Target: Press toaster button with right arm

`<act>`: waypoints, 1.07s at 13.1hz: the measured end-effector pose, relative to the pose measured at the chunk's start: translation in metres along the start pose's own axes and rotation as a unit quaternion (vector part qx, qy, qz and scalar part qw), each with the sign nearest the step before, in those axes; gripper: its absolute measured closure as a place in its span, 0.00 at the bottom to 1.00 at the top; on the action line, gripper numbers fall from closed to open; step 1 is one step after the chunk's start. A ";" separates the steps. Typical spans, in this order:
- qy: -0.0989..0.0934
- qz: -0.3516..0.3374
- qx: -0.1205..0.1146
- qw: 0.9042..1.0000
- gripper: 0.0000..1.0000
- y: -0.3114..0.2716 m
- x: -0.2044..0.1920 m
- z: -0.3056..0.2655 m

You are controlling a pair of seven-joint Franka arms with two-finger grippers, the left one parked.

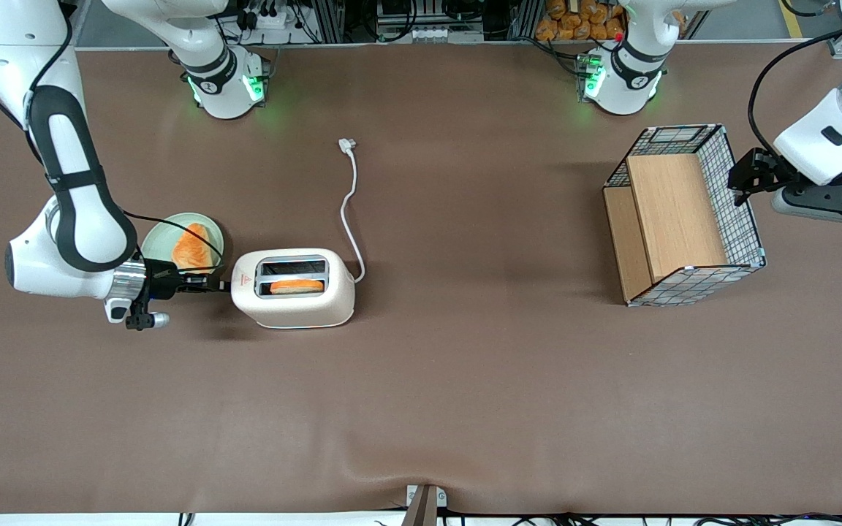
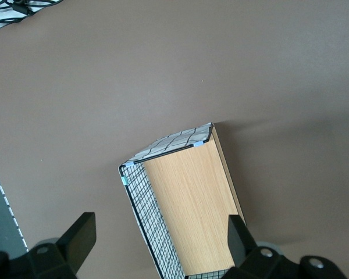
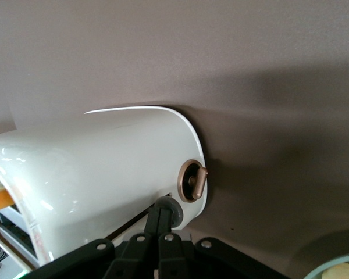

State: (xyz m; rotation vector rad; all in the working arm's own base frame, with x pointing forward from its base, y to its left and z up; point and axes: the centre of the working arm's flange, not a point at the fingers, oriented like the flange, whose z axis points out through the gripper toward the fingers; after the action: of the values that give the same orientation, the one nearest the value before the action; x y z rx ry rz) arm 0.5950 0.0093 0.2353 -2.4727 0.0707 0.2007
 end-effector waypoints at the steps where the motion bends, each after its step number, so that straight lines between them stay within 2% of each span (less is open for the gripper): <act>1: 0.000 0.001 0.000 1.000 0.99 0.001 0.000 0.002; 10: -0.005 -0.005 0.005 1.000 0.99 0.000 0.006 0.001; 12: -0.014 -0.002 0.013 1.000 0.95 -0.005 0.010 -0.006; 13: -0.019 -0.001 0.016 1.000 0.87 -0.011 0.012 -0.013; 14: -0.029 0.002 0.016 0.999 0.84 -0.018 0.015 -0.022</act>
State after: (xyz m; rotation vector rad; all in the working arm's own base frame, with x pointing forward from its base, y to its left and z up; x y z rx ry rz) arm 0.6148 0.0098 0.2611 -2.4330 0.0539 0.2698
